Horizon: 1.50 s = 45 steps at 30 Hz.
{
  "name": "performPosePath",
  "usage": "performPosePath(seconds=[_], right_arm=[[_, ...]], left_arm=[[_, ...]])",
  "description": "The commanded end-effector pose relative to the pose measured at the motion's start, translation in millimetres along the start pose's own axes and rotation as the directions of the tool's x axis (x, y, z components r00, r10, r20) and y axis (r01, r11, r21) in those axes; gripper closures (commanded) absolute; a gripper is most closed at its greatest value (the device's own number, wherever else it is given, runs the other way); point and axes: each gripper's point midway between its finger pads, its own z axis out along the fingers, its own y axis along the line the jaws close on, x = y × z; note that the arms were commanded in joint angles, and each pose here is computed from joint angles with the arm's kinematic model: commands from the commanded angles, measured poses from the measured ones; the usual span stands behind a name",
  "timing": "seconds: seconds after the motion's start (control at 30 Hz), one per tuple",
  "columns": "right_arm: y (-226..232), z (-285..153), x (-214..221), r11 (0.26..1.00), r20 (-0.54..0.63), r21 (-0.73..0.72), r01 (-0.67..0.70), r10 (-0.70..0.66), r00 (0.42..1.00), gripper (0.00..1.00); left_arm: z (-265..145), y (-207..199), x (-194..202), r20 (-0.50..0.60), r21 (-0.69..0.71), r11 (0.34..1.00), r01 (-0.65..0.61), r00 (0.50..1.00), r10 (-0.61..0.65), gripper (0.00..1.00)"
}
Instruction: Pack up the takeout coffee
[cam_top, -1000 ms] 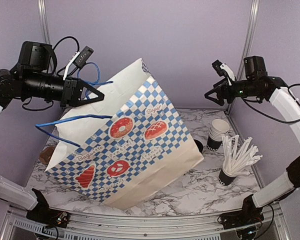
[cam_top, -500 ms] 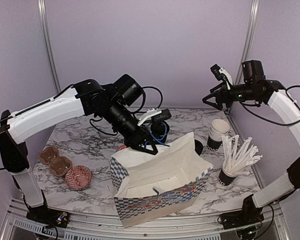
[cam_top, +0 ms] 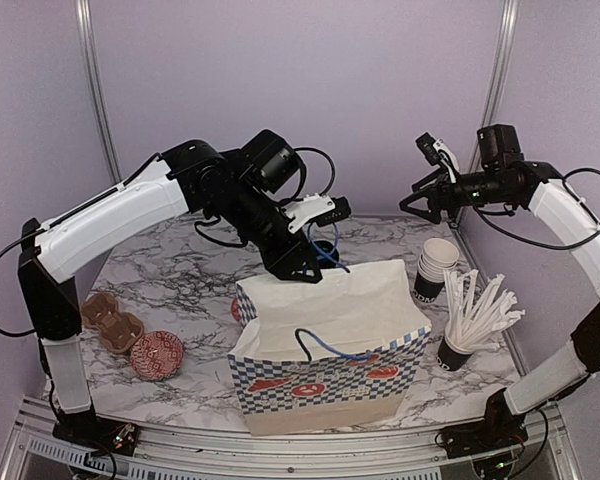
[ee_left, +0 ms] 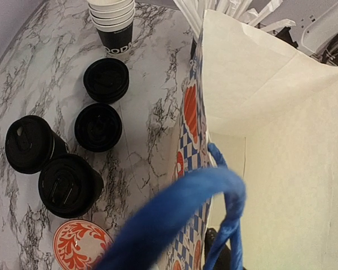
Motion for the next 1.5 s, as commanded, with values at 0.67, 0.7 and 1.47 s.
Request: performPosePath(seconds=[0.67, 0.7, 1.47], right_arm=[[27.2, 15.8, 21.3, 0.975, -0.001, -0.22, 0.009, -0.01, 1.0, 0.17], [28.0, 16.2, 22.5, 0.974, -0.003, -0.227, 0.007, -0.008, 1.0, 0.17], [30.2, 22.3, 42.5, 0.971, -0.045, -0.24, -0.012, 0.001, 0.999, 0.22]], left_arm=[[-168.9, 115.9, 330.6, 0.204, -0.757, 0.145, 0.637, 0.441, -0.874, 0.44], [-166.0, 120.3, 343.6, 0.202, -0.766, 0.112, 0.633, 0.402, -0.893, 0.44], [-85.9, 154.7, 429.7, 0.047, -0.764, 0.077, 0.64, 0.174, -0.984, 0.94]])
